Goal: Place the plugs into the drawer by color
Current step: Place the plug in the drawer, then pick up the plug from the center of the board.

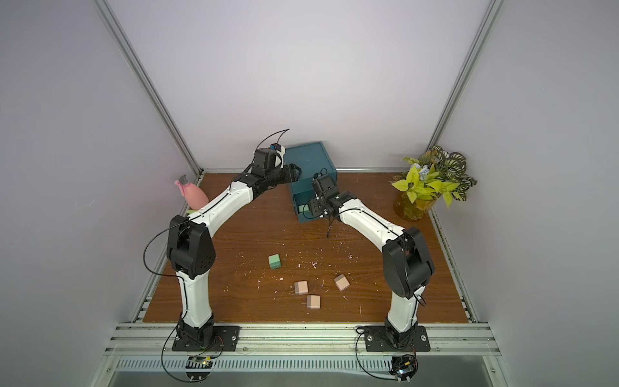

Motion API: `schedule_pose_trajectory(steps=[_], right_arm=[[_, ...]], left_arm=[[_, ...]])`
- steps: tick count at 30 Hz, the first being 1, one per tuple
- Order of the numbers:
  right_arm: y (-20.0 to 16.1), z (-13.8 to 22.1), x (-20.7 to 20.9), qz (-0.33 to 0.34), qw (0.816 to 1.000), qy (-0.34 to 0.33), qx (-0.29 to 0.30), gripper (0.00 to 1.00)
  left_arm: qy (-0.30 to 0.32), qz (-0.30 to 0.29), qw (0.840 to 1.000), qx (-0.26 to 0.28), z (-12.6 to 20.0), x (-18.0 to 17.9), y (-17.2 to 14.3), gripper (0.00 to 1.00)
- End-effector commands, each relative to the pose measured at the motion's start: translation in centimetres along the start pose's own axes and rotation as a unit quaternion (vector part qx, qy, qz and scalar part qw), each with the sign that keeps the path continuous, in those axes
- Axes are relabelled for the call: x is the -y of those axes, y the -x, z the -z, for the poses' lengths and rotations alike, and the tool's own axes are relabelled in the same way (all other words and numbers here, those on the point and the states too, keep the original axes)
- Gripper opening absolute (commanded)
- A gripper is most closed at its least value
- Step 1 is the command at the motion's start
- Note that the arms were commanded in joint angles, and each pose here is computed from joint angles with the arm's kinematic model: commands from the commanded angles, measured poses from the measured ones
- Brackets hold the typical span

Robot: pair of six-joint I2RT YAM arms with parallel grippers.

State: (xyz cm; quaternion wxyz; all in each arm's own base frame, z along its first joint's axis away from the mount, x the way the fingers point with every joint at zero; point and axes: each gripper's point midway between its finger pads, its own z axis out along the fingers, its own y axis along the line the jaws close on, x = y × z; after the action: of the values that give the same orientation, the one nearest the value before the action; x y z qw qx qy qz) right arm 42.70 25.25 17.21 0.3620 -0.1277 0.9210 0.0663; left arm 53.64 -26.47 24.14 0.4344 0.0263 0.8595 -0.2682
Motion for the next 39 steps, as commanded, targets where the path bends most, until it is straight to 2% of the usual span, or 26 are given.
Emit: schedule_pose_trajectory(steps=[1, 5, 9, 14, 18, 25, 39], right_arm=[[1.9, 3.9, -1.2, -0.003, 0.998, 0.048, 0.027, 0.61], [0.3, 6.5, -3.8, 0.009, 0.994, 0.093, 0.049, 0.61], [-4.1, 7.4, -9.0, 0.048, 0.989, 0.133, 0.053, 0.60], [-11.3, 5.7, -15.9, 0.079, 0.977, 0.195, 0.020, 0.59], [-15.2, 3.5, -19.6, 0.113, 0.969, 0.217, -0.021, 0.61], [-17.0, 1.2, -20.9, 0.135, 0.966, 0.214, -0.048, 0.70], [-18.4, -0.8, -22.6, 0.152, 0.958, 0.232, -0.079, 0.71]], left_arm=[[0.014, 0.003, 1.000, -0.025, -0.7, -1.4, -1.5, 0.68], [0.016, 0.001, 1.000, -0.023, -0.6, -1.4, -1.4, 0.68], [0.021, 0.000, 1.000, -0.023, -0.4, -1.5, -1.3, 0.68], [0.022, -0.002, 0.999, -0.025, -0.4, -1.4, -1.1, 0.68], [0.022, -0.001, 0.999, -0.026, -0.3, -1.4, -1.1, 0.68], [0.024, -0.003, 0.999, -0.026, 0.1, -1.4, -1.0, 0.68], [0.023, -0.005, 0.999, -0.023, 0.3, -1.3, -0.8, 0.68]])
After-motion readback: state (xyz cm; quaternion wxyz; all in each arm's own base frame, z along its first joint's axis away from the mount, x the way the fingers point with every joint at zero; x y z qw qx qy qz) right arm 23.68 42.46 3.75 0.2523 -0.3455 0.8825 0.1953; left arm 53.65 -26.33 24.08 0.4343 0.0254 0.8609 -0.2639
